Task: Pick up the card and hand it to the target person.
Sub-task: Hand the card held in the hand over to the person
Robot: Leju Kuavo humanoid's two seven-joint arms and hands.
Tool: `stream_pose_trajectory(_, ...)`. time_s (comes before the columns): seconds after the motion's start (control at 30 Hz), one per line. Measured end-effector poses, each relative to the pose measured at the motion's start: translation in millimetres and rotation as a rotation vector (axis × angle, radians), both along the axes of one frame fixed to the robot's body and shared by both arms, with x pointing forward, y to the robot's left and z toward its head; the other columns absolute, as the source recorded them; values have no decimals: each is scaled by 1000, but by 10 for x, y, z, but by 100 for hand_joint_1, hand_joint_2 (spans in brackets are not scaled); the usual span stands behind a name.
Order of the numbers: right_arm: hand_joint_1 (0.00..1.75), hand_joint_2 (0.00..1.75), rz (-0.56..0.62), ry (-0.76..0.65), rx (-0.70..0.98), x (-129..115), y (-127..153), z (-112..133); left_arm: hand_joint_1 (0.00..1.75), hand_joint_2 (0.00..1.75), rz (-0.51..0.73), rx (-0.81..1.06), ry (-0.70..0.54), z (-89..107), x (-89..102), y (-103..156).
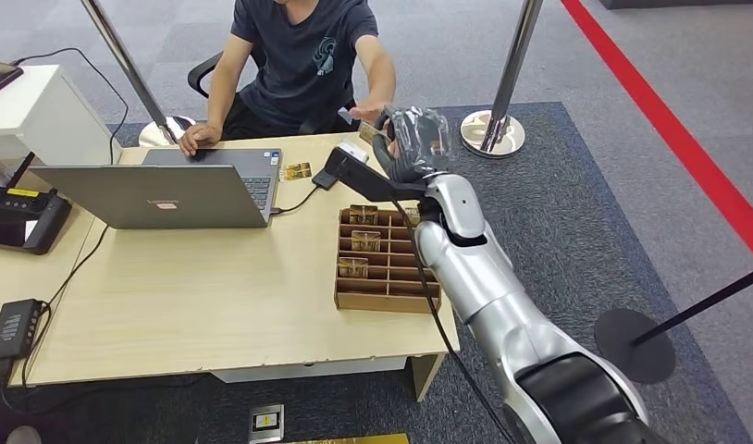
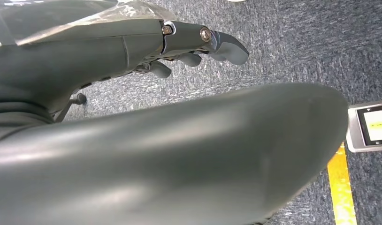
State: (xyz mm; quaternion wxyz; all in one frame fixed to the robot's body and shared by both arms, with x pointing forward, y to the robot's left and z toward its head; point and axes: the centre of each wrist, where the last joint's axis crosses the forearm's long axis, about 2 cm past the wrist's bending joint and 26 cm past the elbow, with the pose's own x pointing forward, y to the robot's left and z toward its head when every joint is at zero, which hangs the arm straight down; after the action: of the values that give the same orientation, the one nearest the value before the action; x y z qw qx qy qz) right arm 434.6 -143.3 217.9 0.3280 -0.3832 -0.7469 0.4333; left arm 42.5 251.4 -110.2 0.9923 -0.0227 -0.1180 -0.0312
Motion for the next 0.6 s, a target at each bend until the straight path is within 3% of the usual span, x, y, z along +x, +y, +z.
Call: stream_pose_trajectory(0.6,175,175,21,38,-61,-24,222,-58,0,0,54,11,25,-3,-27,-3)
